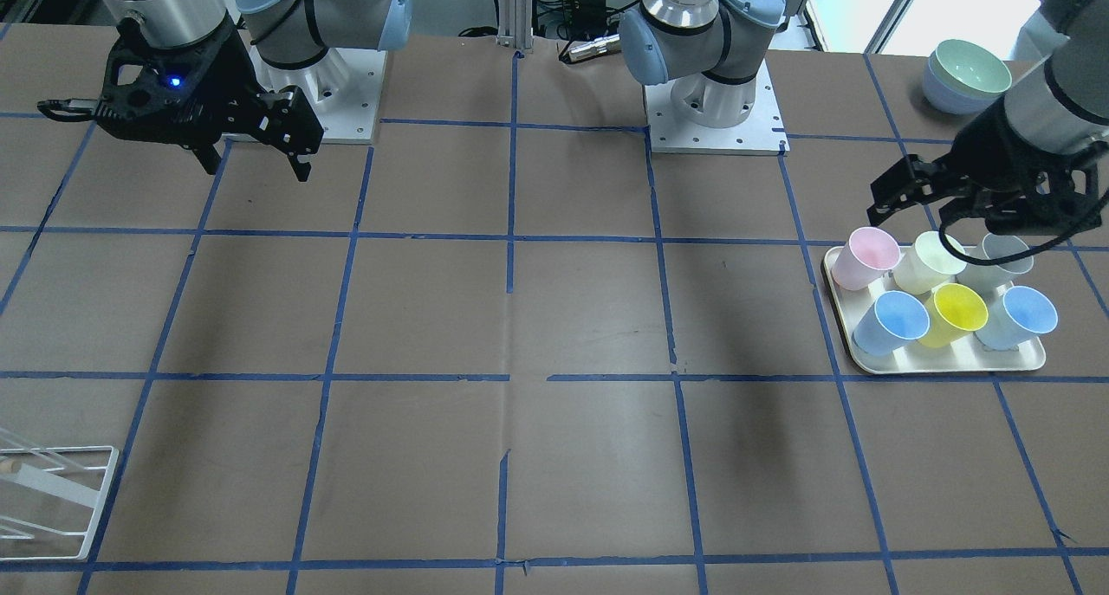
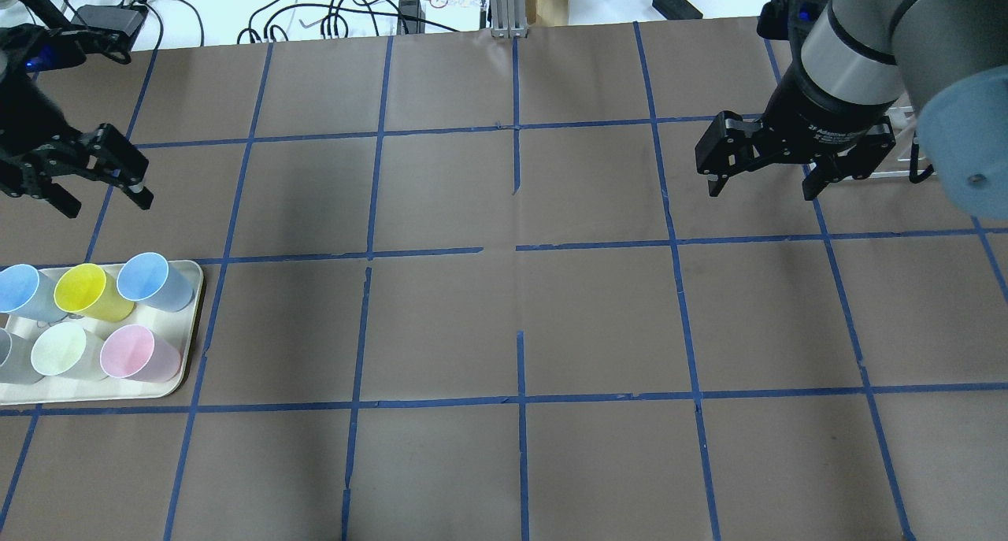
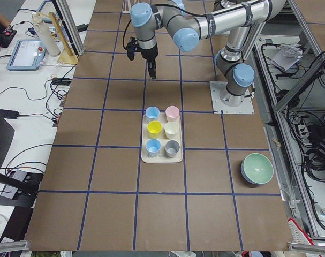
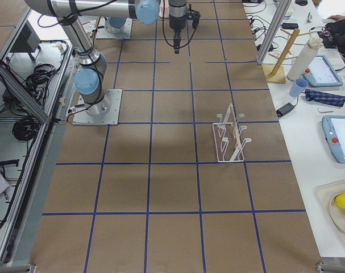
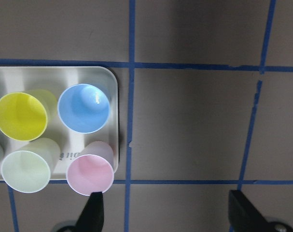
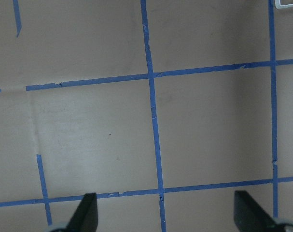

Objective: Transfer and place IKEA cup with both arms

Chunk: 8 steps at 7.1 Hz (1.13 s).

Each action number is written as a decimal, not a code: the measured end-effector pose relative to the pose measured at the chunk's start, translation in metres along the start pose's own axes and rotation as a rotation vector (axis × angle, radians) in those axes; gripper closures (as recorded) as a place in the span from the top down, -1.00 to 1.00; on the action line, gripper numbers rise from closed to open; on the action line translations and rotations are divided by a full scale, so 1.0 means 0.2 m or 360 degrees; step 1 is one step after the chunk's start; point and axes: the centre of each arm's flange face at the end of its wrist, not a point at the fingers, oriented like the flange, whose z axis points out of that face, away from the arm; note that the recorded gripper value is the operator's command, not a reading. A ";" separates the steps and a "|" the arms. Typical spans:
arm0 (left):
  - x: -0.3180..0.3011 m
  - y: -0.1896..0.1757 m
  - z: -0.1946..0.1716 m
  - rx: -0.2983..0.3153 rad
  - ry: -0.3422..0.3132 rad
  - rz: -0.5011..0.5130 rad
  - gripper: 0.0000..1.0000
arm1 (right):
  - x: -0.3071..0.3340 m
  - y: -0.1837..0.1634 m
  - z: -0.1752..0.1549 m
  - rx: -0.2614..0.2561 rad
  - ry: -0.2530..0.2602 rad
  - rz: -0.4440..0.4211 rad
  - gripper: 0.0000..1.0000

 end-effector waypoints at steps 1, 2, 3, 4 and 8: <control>0.21 0.04 -0.03 0.0025 -0.0012 -0.0034 0.82 | 0.00 0.00 0.00 -0.0002 0.0001 -0.0001 1.00; 0.41 0.08 -0.05 0.0053 -0.0020 -0.0047 0.85 | 0.00 0.00 -0.01 -0.0003 0.0002 -0.0001 1.00; 0.57 0.11 -0.06 0.0094 -0.0027 -0.0041 0.99 | 0.00 0.01 -0.02 -0.0001 0.0002 -0.0002 1.00; 0.72 0.14 -0.07 0.0147 -0.0033 -0.0012 1.00 | 0.00 0.01 -0.02 -0.0003 0.0002 -0.0003 1.00; 0.89 0.15 -0.08 0.0249 -0.0028 0.0049 1.00 | 0.00 0.01 -0.03 -0.0007 -0.0011 -0.0003 1.00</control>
